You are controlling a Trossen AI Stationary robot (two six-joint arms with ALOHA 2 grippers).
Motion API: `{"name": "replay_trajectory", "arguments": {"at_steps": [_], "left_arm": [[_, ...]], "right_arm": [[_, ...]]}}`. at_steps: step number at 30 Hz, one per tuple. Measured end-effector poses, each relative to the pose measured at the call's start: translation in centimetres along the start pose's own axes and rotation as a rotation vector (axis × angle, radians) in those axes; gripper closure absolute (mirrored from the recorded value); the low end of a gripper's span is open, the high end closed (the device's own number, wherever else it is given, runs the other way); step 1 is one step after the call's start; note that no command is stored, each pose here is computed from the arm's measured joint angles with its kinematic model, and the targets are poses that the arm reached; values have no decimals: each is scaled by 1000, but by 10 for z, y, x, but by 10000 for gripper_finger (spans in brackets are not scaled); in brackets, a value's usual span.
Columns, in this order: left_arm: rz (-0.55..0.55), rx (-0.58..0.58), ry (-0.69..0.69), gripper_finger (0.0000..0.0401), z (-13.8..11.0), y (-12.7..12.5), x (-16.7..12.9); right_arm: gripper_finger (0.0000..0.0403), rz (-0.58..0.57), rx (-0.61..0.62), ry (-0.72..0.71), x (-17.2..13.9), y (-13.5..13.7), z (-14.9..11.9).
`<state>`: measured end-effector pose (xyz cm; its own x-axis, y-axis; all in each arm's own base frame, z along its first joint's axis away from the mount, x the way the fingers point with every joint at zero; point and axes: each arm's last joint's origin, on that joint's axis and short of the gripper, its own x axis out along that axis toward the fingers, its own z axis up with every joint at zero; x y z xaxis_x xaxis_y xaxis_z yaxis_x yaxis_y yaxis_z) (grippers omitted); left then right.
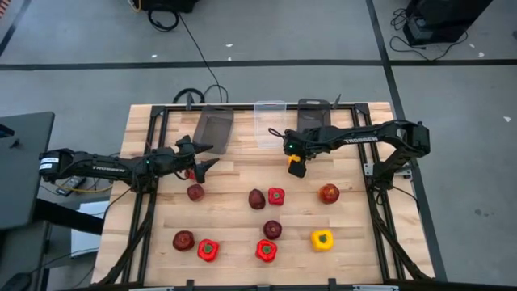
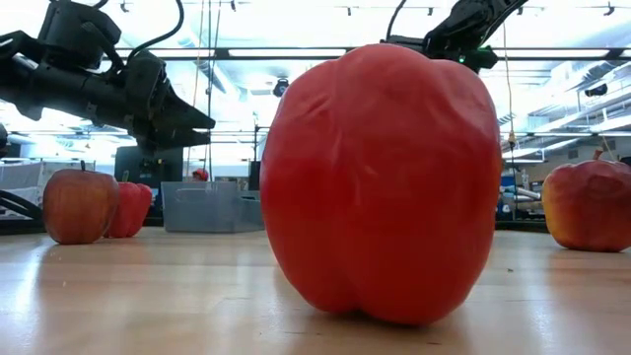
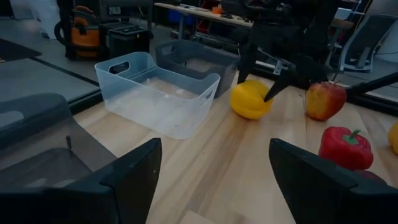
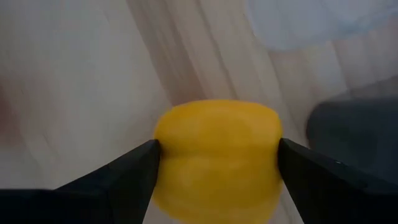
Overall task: Sort produce into baskets
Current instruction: Put the top yellow bell pepper into the right black bin
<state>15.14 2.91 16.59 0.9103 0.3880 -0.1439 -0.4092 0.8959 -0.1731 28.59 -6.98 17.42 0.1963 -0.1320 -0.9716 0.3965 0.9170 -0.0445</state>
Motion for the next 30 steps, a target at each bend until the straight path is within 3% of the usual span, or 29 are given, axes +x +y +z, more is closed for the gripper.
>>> {"name": "replay_trajectory", "arguments": {"at_steps": [7, 18, 26, 30], "left_arm": [[-2, 0, -1, 98, 0, 0, 0], [-6, -6, -21, 98, 2, 0, 0], [-6, -6, -23, 98, 2, 0, 0], [-8, -8, -30, 98, 3, -1, 0]], "right_arm": [[85, 67, 51, 34, -17, 3, -12], [161, 43, 31, 24, -30, 7, -12], [171, 74, 22, -118, -75, 5, -7], [171, 106, -82, -186, -100, 3, -12]]}}
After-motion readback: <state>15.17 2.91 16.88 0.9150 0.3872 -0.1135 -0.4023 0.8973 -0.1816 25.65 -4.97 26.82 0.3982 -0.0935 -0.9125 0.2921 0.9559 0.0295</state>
